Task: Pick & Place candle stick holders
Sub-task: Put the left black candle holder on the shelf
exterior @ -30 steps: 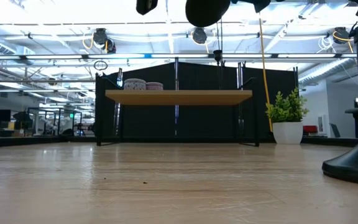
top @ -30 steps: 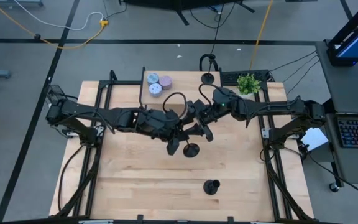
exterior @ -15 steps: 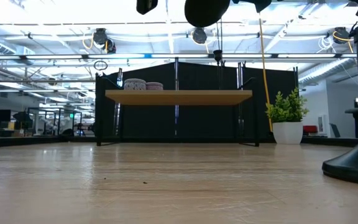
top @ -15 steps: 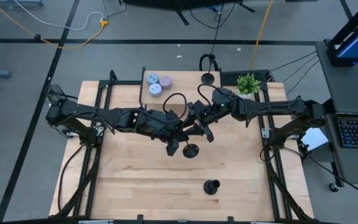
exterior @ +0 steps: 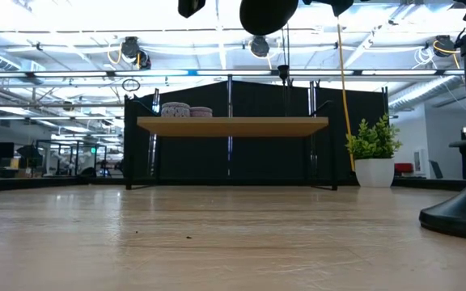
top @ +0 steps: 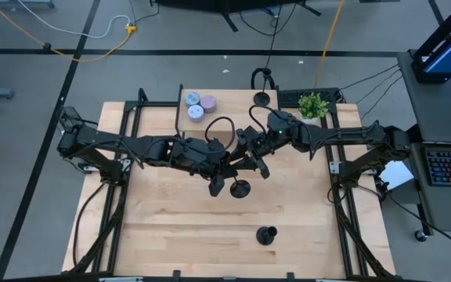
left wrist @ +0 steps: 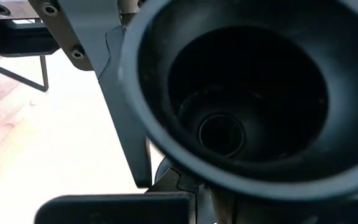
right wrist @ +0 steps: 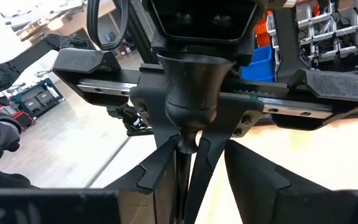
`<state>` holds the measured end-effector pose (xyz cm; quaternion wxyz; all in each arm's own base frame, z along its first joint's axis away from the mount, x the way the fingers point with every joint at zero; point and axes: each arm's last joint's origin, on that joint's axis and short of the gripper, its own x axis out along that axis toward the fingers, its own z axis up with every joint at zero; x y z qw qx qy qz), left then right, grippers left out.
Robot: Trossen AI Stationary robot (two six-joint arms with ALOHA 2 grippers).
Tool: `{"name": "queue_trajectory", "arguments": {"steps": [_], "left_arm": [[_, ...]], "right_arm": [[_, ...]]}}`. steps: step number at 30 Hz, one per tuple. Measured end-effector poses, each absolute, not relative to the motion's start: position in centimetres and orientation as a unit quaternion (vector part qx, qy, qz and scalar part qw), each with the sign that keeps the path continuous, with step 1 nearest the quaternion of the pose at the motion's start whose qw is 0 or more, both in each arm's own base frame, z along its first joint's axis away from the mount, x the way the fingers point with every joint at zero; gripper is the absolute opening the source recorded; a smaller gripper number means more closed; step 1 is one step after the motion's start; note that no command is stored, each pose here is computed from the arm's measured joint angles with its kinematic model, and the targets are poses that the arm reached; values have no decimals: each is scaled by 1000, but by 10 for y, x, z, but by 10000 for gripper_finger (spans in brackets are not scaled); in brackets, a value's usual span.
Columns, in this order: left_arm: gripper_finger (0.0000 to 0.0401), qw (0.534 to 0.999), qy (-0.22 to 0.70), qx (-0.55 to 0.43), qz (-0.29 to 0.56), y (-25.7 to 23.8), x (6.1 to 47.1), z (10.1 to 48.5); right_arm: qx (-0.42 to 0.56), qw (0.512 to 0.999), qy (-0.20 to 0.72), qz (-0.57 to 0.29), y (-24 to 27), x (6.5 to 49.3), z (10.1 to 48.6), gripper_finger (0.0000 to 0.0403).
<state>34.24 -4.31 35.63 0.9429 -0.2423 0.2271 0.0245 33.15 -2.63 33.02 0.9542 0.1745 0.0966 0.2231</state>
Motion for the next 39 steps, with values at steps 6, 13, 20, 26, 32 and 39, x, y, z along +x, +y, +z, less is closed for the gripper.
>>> {"name": "queue_trajectory", "arguments": {"steps": [6,13,20,26,32,39], "left_arm": [[13,945,226,-236,28,-42,342,356],[13,951,215,-219,26,-41,342,364],[13,953,214,-213,25,-41,342,365],[13,954,213,-209,28,-41,342,365],[13,954,210,-209,31,-40,338,369],[13,954,214,-210,22,-40,337,369]], "right_arm": [[175,954,97,223,-26,332,330,129],[174,955,95,222,-27,331,331,130],[180,953,95,222,-27,331,331,129],[181,953,96,222,-27,331,331,104],[180,954,95,219,-27,332,331,62],[178,953,93,225,-26,332,331,9]]}}
